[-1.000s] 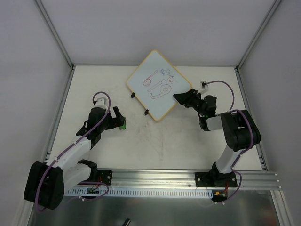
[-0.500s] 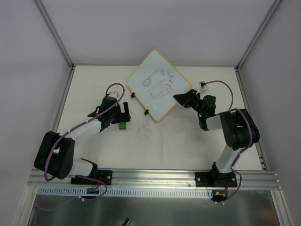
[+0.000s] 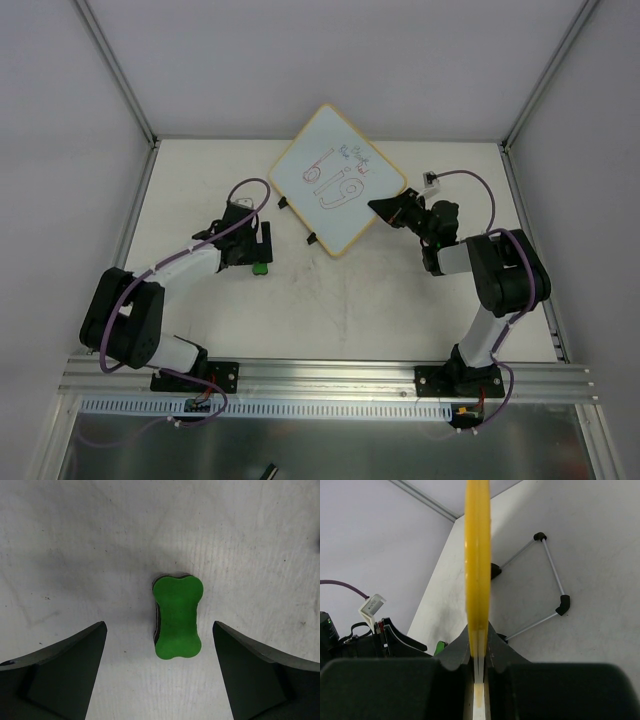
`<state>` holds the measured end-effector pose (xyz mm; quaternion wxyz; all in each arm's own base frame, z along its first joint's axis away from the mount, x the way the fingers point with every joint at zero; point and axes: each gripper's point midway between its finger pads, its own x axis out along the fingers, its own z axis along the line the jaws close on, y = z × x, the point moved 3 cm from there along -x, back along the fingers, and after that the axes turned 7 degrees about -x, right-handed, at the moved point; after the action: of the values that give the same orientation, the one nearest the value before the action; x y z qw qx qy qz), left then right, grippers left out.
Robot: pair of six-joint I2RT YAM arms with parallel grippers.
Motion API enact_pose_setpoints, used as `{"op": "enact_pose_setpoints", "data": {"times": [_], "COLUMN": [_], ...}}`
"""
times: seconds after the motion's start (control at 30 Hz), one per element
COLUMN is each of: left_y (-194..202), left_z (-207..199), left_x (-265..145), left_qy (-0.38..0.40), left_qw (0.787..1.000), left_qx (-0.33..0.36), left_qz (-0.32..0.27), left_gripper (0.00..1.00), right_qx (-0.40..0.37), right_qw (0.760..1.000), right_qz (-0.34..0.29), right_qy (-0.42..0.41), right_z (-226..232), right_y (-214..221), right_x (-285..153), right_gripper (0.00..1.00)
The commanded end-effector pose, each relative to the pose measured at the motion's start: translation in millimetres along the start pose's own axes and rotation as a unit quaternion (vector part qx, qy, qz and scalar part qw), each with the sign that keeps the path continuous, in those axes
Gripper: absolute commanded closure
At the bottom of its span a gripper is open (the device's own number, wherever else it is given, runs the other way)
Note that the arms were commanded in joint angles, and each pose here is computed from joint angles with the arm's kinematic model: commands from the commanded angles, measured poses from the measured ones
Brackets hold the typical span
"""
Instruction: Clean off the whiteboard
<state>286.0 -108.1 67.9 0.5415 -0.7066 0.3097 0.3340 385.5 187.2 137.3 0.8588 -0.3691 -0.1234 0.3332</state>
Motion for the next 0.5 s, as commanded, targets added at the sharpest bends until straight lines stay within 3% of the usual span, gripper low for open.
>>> {"op": "enact_pose_setpoints", "data": {"times": [0.0, 0.2, 0.33, 0.47], "left_y": [-1.7, -3.5, -2.8, 0.8], "left_z": [-0.7, -3.7, -8.3, -12.1], "left_x": [-3.7, -0.7, 6.9, 9.9], "left_qy": [-0.012, -0.009, -0.006, -0.004], "left_qw": [1.000, 0.999, 0.999, 0.998], "left_qx": [0.025, 0.041, 0.046, 0.051], "left_qz": [0.001, 0.006, 0.022, 0.031], "left_gripper": [0.12, 0.20, 0.37, 0.38], "right_qx": [-0.036, -0.036, -0.036, -0.036], "right_qw": [0.999, 0.999, 0.999, 0.999], "right_qz": [-0.016, -0.015, -0.014, -0.013], "right_qy": [-0.022, -0.021, -0.023, -0.022], "right_z": [8.5, 7.4, 7.8, 6.5], "right_y": [-11.1, -10.2, -9.8, -9.3], "right_x": [7.3, 7.7, 7.6, 7.5], "right_gripper": [1.00, 1.00, 1.00, 1.00]}}
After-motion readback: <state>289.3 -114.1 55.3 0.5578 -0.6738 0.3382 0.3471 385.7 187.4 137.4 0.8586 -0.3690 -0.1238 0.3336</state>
